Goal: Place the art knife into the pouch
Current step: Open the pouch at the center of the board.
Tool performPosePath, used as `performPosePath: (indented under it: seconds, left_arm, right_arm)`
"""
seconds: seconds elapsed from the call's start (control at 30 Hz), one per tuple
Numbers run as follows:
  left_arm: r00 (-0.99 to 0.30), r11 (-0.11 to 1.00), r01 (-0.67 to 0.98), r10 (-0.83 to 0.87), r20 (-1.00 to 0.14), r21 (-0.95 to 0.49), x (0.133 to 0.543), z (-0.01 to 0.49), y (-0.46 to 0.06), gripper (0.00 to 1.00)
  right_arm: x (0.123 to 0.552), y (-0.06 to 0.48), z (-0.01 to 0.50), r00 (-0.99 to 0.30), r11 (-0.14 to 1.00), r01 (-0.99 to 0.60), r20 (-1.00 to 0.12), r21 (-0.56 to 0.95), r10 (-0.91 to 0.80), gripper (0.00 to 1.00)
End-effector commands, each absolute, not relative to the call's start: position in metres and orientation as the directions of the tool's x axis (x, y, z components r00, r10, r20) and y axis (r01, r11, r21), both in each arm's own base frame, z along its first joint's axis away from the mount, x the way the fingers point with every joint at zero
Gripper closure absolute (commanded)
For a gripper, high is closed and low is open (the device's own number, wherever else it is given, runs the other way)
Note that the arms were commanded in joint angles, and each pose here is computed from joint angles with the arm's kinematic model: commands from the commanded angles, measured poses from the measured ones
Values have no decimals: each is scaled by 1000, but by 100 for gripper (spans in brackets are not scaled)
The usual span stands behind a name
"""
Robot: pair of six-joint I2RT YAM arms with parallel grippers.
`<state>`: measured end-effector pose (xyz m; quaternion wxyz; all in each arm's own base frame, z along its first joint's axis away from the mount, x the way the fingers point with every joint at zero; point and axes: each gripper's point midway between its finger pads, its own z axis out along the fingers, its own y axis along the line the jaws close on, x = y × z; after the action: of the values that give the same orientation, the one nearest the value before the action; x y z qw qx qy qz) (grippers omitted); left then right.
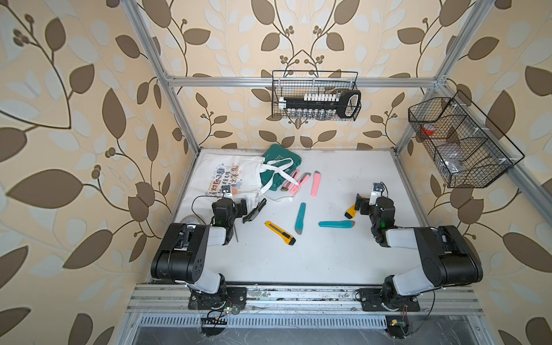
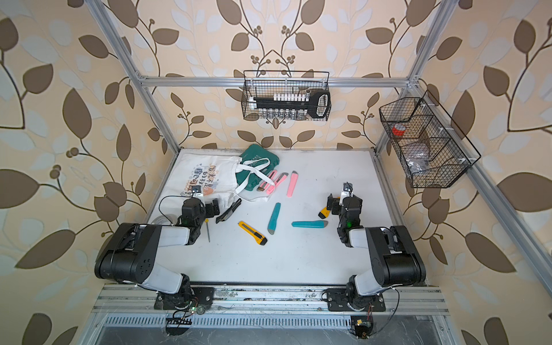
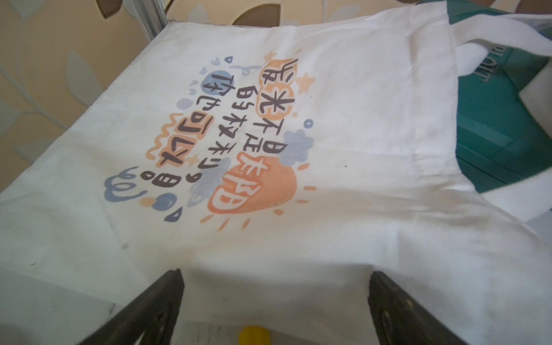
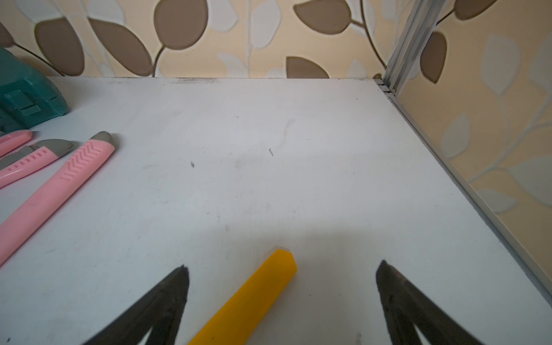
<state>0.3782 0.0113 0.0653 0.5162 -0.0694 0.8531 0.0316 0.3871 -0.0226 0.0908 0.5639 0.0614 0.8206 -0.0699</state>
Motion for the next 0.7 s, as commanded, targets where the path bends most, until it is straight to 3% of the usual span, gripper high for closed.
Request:
performPosePath:
  seconds: [0.0, 0.67]
  left_arm:
    - [-415, 987, -161, -83, -906, -16, 382, 78, 13, 1]
    - [-432, 988, -154, -95, -897, -30, 384, 75, 14, 1]
  right_arm:
    - [385, -22, 93, -348, 982, 185, -937, -45, 23, 0]
    - [386, -22, 92, -354, 981, 186, -935, -47, 23, 0]
